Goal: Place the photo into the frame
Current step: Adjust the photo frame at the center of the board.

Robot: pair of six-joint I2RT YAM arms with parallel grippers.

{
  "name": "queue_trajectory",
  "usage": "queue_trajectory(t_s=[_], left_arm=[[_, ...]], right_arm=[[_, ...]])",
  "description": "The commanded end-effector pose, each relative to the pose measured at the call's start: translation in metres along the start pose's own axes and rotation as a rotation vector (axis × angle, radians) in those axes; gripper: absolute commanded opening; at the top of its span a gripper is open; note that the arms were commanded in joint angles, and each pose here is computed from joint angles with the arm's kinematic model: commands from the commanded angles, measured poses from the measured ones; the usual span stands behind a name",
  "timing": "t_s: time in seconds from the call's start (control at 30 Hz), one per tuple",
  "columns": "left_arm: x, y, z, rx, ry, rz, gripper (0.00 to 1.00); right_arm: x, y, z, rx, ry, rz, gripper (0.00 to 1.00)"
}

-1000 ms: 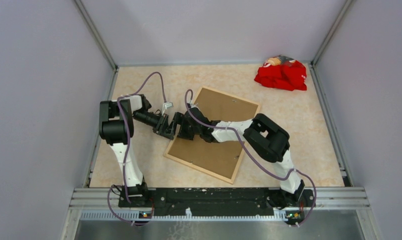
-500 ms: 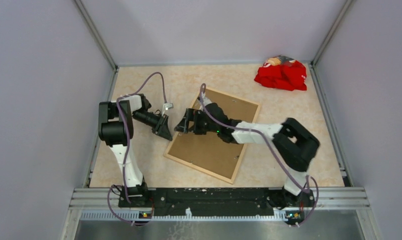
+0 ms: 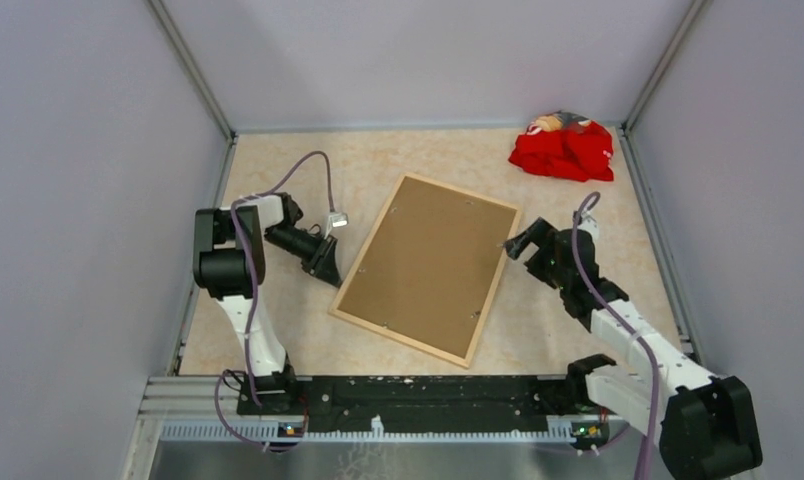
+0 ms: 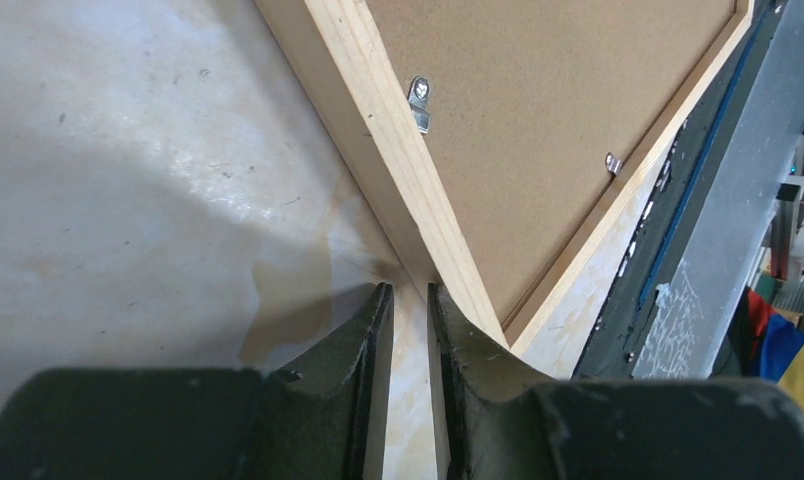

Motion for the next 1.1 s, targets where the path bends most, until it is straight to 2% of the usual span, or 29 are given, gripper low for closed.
queue_trajectory(t_s=[0.0,0.17,0.3,0.47,0.6,0.73,0.83,0.97,1.07], left_arm=[[-0.009,0.011,0.003,0.058,0.092,0.069,0.27],[-0.018,0.028,-0.017,0.042,0.162,0.133,0.27],[-0.031,0.044,-0.035,0.021,0.223,0.196,0.28],[-0.047,0.070,-0.068,-0.072,0.283,0.262,0.31],[-0.041,0.062,-0.077,-0.104,0.299,0.258,0.36],[0.004,0.022,-0.056,-0.074,0.256,0.117,0.43],[0.050,-0.007,-0.024,-0.053,0.166,-0.017,0.44],[0.092,-0.002,-0.007,-0.097,0.073,-0.120,0.43],[0.111,0.011,0.003,-0.124,0.013,-0.143,0.42]], right_arm=[[-0.005,0.007,-0.036,-0.067,-0.005,0.036,0.99],[-0.025,0.049,-0.027,-0.023,-0.027,0.212,0.99],[-0.028,0.078,-0.005,0.066,-0.022,0.286,0.99],[-0.016,0.086,0.001,0.023,-0.045,0.274,0.99],[0.003,0.079,-0.012,-0.091,-0.092,0.202,0.99],[0.031,0.071,0.000,-0.103,-0.132,0.127,0.99],[0.041,0.071,0.033,-0.030,-0.145,0.094,0.98],[0.018,0.084,0.084,0.089,-0.155,0.153,0.96],[-0.006,0.097,0.121,0.196,-0.130,0.201,0.93]])
Point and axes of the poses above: each gripper's point midway between its finger pads, its own y axis out along the fingers, its own z axis along the line the jaws close on, x = y × z, the point moved 1 cm from there along -y, back along the fingers
